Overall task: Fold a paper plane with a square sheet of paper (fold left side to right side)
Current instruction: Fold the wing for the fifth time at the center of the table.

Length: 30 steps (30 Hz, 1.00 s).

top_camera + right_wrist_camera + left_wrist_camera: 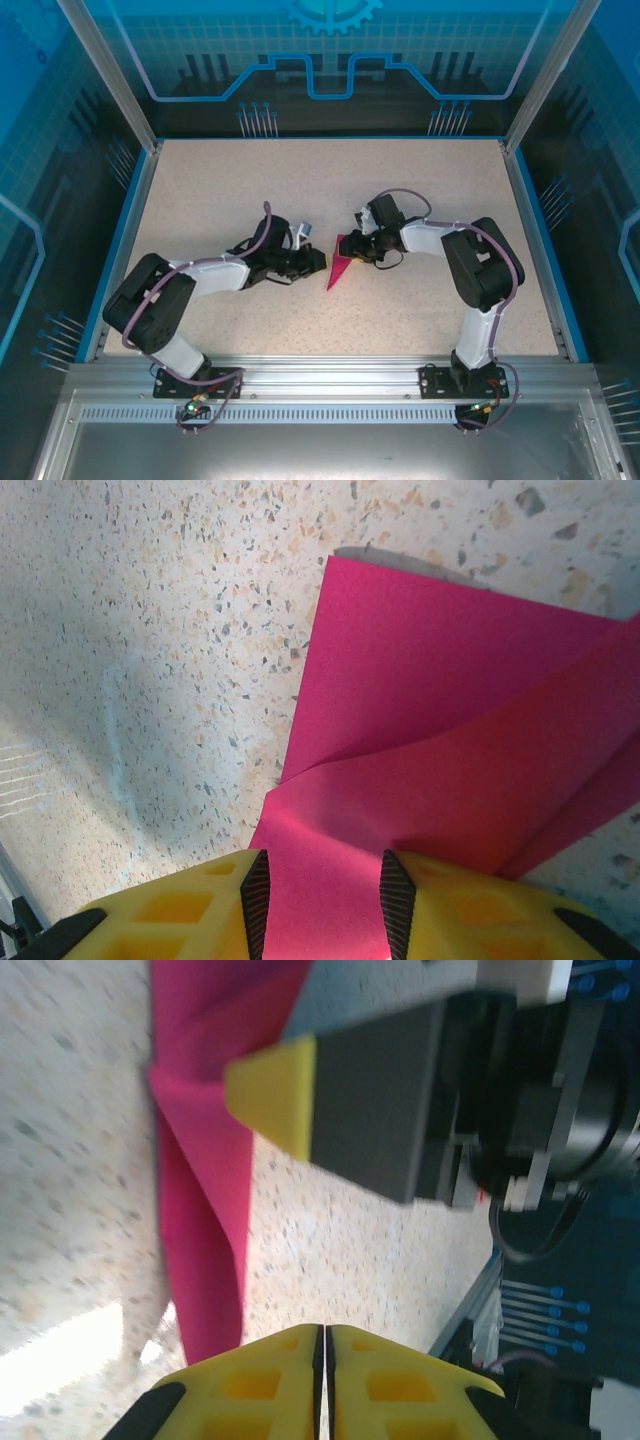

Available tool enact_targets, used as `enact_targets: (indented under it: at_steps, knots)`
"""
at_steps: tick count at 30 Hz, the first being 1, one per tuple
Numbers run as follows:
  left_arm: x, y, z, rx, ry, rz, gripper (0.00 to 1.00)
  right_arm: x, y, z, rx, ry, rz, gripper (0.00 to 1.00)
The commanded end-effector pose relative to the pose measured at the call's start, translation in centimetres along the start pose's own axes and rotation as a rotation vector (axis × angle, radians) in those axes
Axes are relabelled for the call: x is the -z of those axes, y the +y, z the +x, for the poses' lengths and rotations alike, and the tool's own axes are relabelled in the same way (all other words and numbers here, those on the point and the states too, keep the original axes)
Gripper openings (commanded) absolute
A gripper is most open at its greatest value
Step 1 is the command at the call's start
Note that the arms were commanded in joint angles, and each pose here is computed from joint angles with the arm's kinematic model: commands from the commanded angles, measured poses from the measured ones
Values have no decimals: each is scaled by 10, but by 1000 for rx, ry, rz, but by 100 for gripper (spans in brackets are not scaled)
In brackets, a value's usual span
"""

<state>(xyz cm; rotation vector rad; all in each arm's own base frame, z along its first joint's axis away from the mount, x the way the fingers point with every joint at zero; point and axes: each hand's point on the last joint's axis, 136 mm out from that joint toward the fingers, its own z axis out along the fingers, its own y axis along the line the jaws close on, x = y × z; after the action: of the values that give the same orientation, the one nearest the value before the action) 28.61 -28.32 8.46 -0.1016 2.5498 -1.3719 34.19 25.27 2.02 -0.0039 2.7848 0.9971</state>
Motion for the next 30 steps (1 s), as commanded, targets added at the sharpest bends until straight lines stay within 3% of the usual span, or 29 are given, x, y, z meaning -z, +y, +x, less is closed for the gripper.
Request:
enact_targets:
  at_steps: [1, 12, 30]
  knots:
    - [-13, -8, 10, -2, 62, 7, 13, -7, -22, 21, -53, 58, 65, 38]
    - [-38, 2, 5, 3, 100, -11, 13, -6, -20, 21, -50, 57, 59, 38]
    - [-48, 47, 29, 60, 162, -116, 11, -5, -21, 21, -46, 58, 67, 38]
